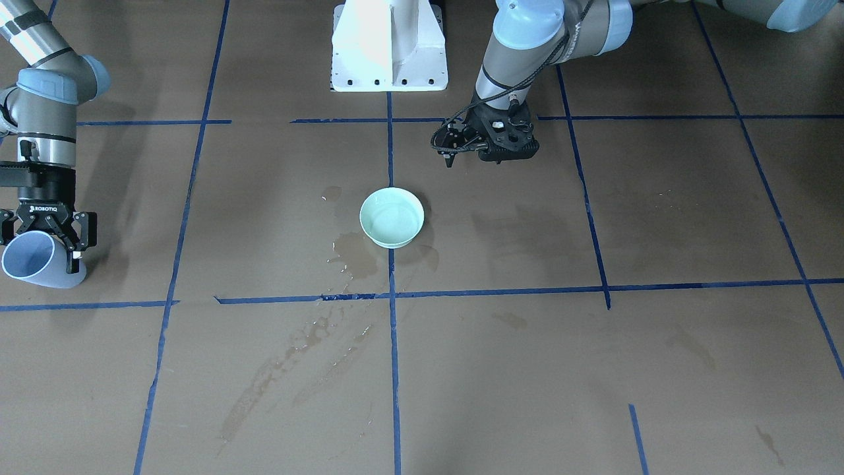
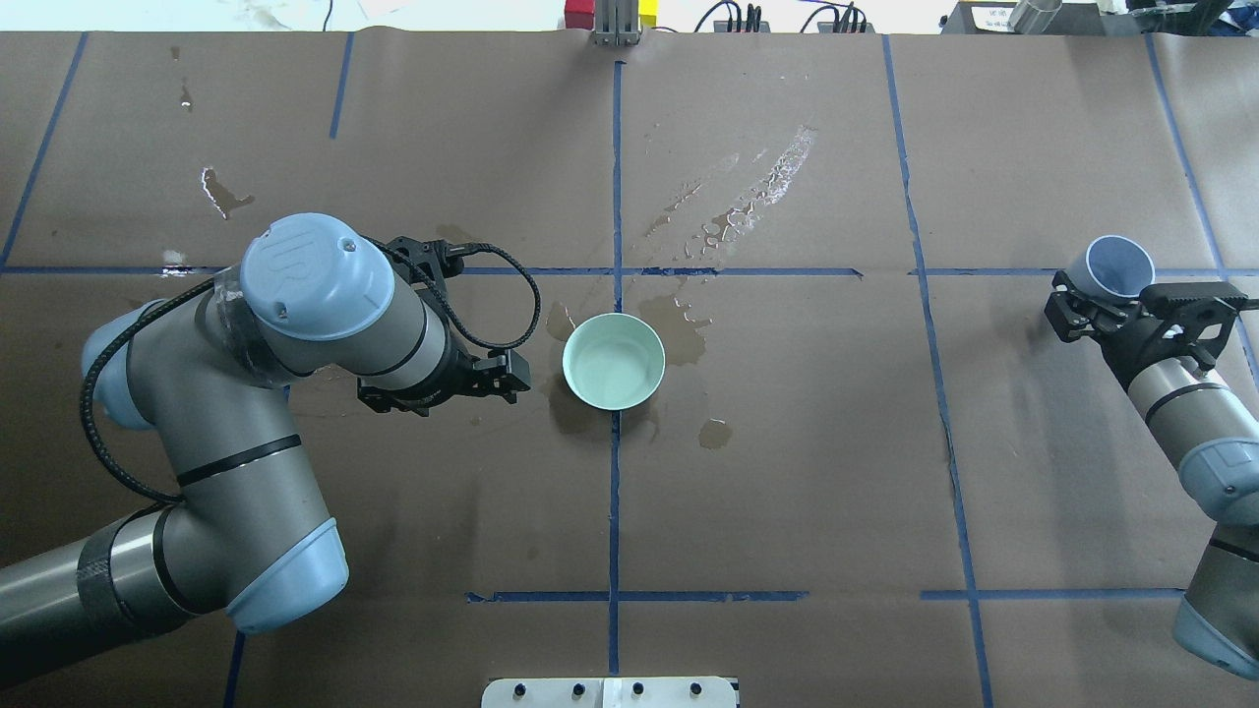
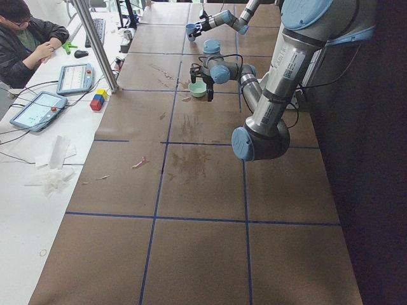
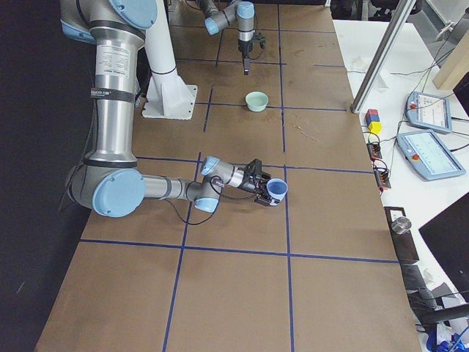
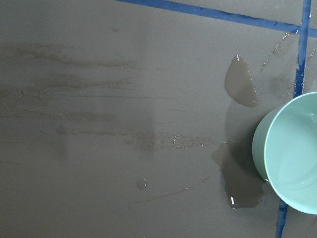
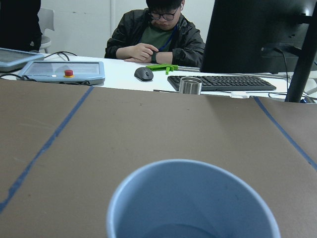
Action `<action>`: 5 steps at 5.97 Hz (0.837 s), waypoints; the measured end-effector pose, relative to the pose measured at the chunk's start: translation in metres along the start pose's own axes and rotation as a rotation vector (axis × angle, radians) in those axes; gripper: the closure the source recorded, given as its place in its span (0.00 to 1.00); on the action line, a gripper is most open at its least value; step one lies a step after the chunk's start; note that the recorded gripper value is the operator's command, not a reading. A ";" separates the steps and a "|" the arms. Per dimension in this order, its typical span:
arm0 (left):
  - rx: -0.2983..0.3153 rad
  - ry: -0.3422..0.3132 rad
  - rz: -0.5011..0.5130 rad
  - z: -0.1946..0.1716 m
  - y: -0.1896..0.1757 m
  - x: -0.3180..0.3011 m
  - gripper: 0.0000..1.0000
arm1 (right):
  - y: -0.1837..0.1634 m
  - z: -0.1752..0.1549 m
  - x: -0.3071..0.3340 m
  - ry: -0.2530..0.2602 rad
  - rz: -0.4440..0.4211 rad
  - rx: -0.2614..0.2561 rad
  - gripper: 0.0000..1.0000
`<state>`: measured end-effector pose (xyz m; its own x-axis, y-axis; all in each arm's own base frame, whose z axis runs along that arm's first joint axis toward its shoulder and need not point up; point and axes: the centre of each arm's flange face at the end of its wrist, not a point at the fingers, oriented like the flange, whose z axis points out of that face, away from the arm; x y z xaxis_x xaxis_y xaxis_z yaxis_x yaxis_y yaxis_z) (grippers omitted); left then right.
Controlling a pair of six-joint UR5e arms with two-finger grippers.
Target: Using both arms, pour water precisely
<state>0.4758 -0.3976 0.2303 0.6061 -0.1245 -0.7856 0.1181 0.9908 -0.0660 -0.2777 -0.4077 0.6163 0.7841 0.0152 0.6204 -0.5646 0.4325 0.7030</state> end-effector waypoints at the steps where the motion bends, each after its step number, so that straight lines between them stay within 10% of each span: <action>1: 0.000 0.001 0.000 0.000 0.000 0.000 0.00 | -0.016 -0.008 -0.016 -0.031 -0.032 0.019 0.87; 5: 0.005 0.016 0.000 -0.008 0.002 0.003 0.00 | -0.063 -0.018 -0.127 -0.118 -0.185 0.040 0.84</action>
<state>0.4709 -0.3956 0.2230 0.5931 -0.1237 -0.7956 0.1218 0.9905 -0.0632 -0.3371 -0.4204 0.4871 0.8409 -0.1673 0.5146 -0.4259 0.3819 0.8202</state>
